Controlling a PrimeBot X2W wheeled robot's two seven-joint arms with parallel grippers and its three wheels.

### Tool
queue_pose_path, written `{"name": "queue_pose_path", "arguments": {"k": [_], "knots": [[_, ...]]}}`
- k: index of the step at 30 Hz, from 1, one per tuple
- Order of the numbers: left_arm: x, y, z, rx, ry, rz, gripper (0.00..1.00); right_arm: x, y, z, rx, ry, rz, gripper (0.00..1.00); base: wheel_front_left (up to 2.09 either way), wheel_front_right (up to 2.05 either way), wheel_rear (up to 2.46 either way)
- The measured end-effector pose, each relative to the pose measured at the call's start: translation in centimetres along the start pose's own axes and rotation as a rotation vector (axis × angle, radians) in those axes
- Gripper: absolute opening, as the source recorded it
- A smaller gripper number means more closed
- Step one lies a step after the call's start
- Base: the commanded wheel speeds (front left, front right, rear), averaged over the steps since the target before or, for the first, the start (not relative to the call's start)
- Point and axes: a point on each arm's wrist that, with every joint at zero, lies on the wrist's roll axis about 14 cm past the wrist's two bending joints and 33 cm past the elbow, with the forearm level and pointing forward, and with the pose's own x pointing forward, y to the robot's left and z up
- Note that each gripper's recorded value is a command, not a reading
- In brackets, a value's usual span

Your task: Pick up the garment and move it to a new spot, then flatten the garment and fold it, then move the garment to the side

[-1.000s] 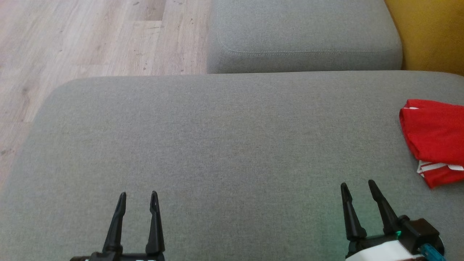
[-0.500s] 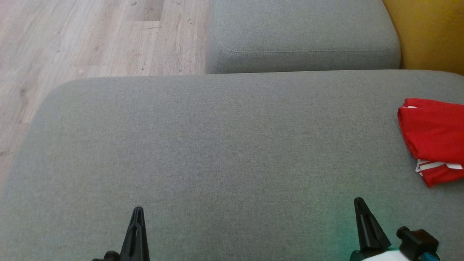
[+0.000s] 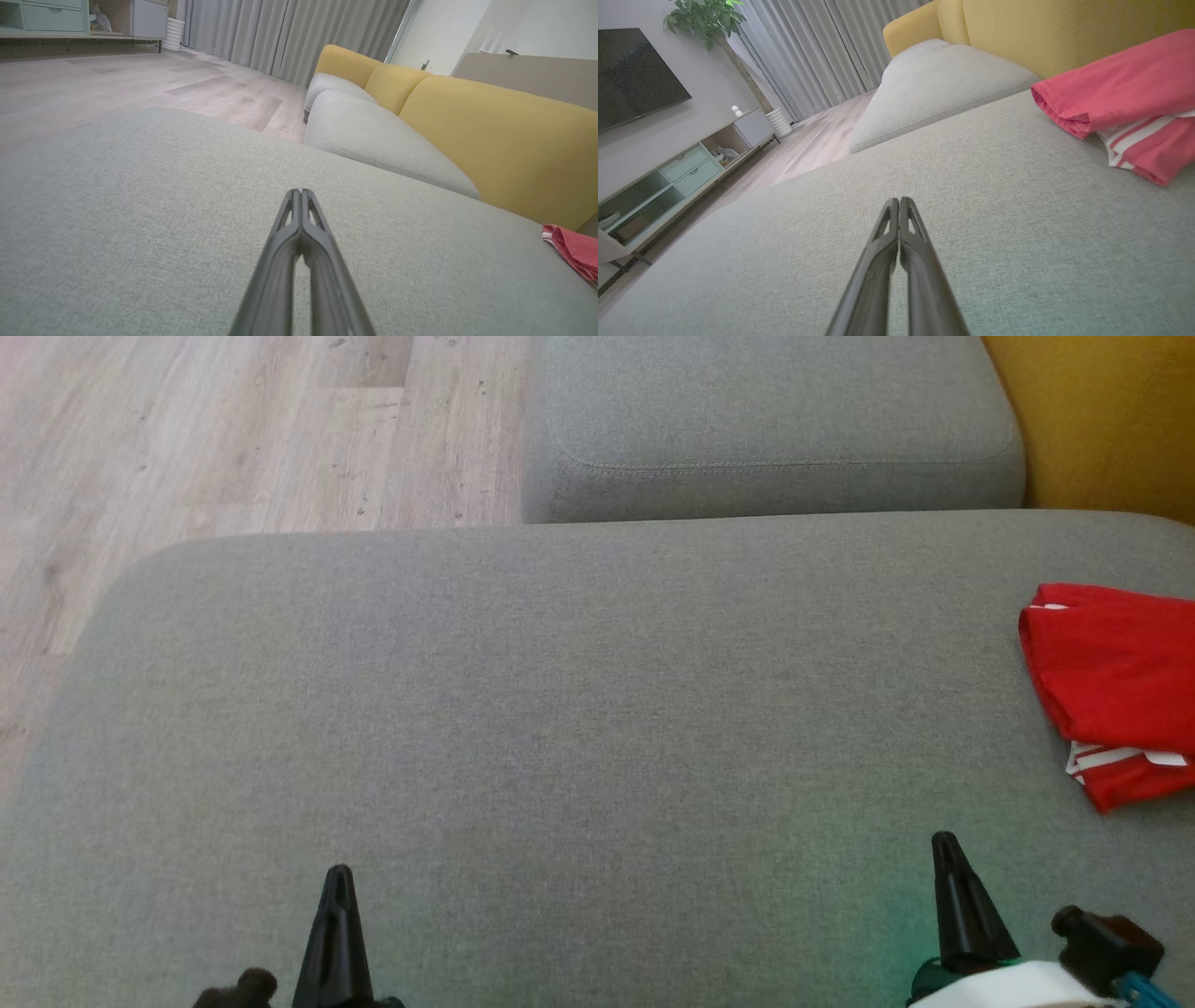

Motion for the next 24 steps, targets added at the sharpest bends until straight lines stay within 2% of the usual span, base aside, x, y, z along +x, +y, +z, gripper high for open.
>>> {"name": "queue_pose_path", "arguments": {"k": [24], "knots": [[1.4, 0.9, -0.3, -0.264, 0.048, 0.026, 0.00, 0.9, -1.5, 1.1, 0.264, -0.023, -0.065, 0.00, 0.00, 0.00, 0.00]]}}
